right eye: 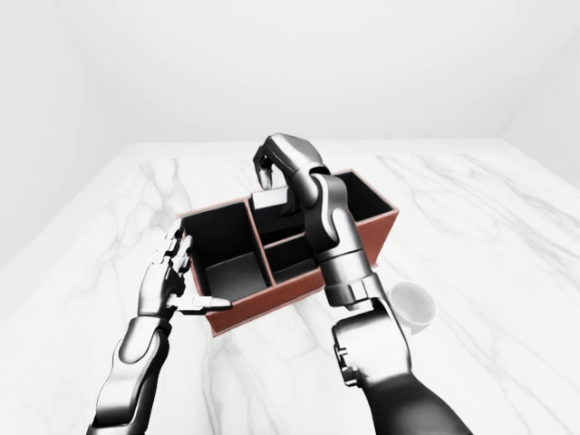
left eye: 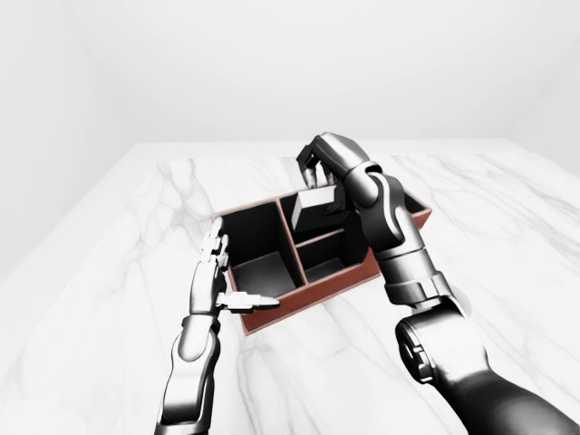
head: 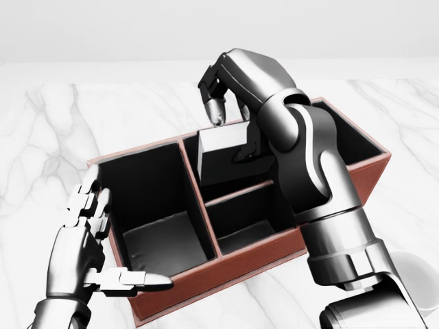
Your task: Pick up the book and place it in the front compartment of the caddy.
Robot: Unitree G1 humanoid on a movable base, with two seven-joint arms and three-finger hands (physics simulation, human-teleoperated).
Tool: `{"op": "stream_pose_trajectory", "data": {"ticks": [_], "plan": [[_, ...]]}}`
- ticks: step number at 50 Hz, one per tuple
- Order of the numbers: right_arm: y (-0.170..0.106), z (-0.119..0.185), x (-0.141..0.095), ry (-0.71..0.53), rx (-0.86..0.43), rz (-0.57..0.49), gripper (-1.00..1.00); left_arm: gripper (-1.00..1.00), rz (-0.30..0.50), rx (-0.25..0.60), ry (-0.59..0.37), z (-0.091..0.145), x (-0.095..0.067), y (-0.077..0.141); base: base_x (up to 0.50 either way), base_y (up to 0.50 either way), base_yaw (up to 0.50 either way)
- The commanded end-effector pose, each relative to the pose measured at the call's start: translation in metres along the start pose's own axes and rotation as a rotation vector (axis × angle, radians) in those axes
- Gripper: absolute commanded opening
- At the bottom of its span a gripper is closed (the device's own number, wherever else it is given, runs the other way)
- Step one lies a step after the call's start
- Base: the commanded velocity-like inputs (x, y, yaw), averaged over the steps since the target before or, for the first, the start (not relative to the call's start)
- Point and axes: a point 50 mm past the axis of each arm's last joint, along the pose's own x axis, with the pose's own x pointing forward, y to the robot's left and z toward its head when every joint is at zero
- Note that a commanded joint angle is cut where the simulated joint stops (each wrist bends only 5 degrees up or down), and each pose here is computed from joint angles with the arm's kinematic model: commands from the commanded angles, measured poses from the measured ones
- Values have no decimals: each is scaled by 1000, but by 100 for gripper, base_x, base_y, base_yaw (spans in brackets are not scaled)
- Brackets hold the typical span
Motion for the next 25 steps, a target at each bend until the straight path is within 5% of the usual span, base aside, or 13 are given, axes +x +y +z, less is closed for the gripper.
{"op": "stream_pose_trajectory", "data": {"ticks": [1,25], "plan": [[0,-5,11,41,0,-22,-100,99,1,0,3,-1,1,1,0,0,0],[4,-15,25,93,14,-14,-100,99,2,1,-1,0,0,0,0,0,0]]}}
